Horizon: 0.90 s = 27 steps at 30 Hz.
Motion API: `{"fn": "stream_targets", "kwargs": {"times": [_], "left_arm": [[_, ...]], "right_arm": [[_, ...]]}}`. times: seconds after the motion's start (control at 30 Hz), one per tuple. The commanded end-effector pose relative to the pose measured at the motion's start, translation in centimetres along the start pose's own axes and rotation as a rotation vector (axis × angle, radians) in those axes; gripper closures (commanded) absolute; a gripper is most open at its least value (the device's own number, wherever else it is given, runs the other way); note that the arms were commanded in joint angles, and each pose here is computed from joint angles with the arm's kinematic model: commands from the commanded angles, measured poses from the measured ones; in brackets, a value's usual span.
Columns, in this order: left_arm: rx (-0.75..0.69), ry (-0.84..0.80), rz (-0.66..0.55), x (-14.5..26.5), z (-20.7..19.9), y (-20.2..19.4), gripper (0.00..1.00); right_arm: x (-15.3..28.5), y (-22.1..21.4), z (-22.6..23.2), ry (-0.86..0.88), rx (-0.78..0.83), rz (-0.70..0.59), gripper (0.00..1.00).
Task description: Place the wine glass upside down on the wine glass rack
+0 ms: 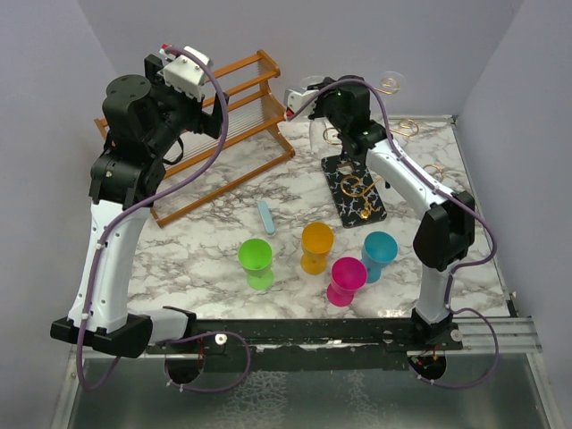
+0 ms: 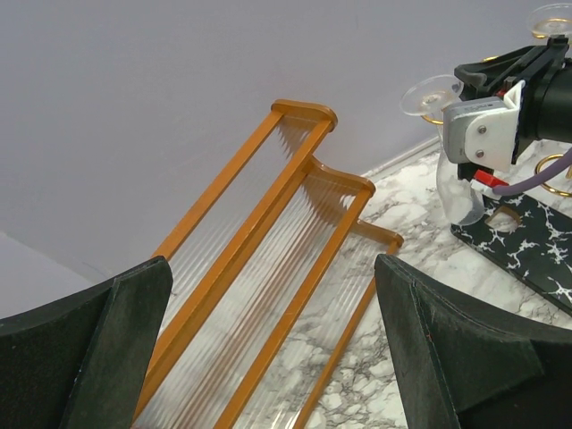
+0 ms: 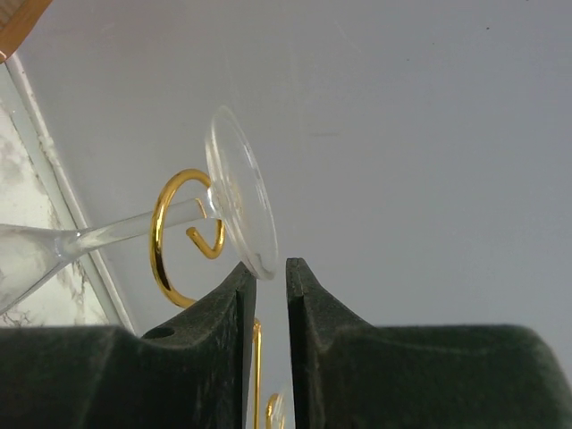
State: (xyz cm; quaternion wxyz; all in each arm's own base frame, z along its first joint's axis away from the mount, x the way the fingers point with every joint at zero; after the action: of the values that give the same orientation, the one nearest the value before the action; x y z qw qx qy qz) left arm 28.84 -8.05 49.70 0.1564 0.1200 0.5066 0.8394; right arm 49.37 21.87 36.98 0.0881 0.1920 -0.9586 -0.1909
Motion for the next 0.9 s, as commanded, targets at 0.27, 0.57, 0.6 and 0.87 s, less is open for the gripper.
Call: {"fn": "stream_targets", "kwargs": {"times": [0.27, 0.57, 0.6, 0.87], "left_arm": [[-0.007, 0.000, -0.030, 0.7, 0.0, 0.5, 0.01], [-0.006, -0.005, -0.029, 0.7, -0.1, 0.3, 0.01], [-0.006, -0.006, -0.028, 0.7, -0.1, 0.3, 0.01], [-0.003, -0.027, -0.022, 0.4, -0.6, -0.3, 0.01]], "right_arm": [[2.1, 0.0, -2.4, -0.072, 0.030, 0.010, 0.77], [2.8, -0.7, -2.7, -0.073, 0.031, 0.029, 0.73], [2.9, -0.7, -2.7, -0.075, 0.030, 0.030, 0.72], [4.0, -1.1, -2.9, -0.075, 0.032, 0.039, 0.66]]}}
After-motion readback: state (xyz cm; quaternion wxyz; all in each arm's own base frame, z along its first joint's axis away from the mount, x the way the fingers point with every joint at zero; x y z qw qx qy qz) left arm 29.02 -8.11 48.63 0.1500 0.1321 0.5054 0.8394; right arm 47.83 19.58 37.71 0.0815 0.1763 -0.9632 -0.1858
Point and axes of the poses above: each gripper's point midway between its finger pads, its own x axis back along the fingers, its own z axis along the line the jaws close on, y = z × x, the point moved 7 cm from there along x, back along the fingers, and after that the axes turned 12 degrees about -x, right-handed, at the moved point
